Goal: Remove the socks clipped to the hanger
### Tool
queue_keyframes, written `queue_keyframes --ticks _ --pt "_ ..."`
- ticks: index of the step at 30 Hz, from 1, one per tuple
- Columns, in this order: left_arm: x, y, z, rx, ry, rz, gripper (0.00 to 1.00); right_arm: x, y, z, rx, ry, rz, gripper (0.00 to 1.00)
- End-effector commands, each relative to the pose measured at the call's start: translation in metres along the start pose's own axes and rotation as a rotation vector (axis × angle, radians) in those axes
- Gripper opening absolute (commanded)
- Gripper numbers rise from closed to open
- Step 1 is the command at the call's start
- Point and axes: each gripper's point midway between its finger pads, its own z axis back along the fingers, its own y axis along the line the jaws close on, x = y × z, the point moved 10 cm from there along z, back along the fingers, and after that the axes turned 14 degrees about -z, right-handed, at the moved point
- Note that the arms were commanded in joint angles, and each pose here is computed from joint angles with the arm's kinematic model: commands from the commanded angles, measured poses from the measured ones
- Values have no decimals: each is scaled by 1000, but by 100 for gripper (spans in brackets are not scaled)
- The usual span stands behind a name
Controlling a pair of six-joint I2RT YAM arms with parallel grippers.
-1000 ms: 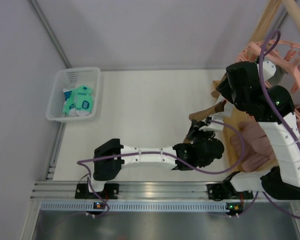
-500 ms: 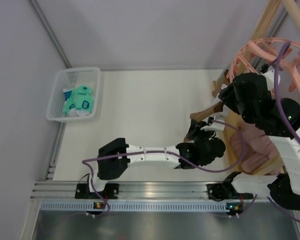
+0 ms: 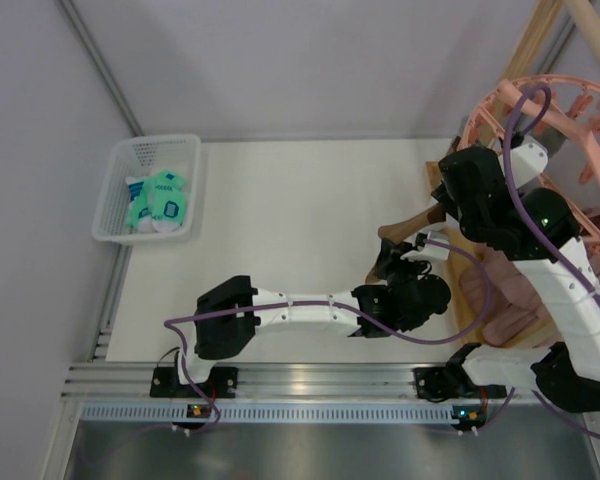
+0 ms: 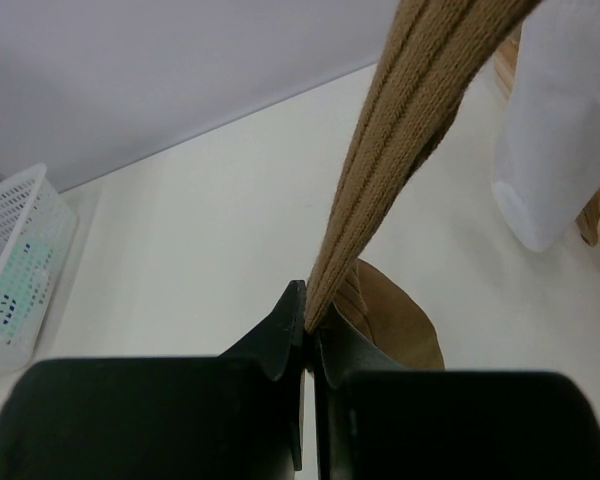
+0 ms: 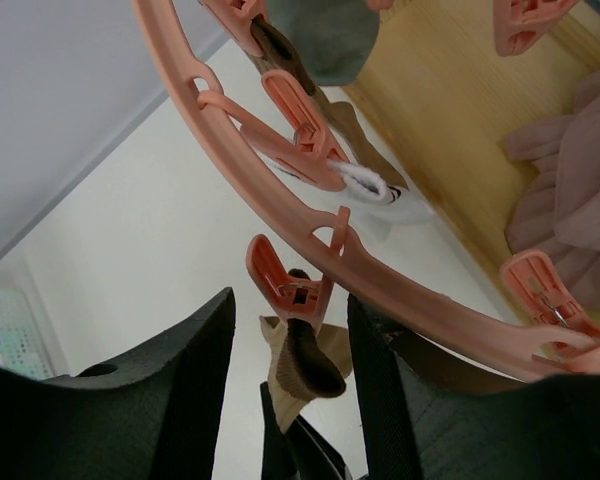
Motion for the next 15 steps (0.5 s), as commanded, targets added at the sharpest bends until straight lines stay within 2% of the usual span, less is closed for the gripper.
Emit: queue_keyframes --ticks 1,15 --pt "-1 7 -1 47 18 -22 0 7 -14 4 -100 -48 84 47" --pt "-6 8 0 43 18 -28 0 11 -23 -8 -162 -151 93 47"
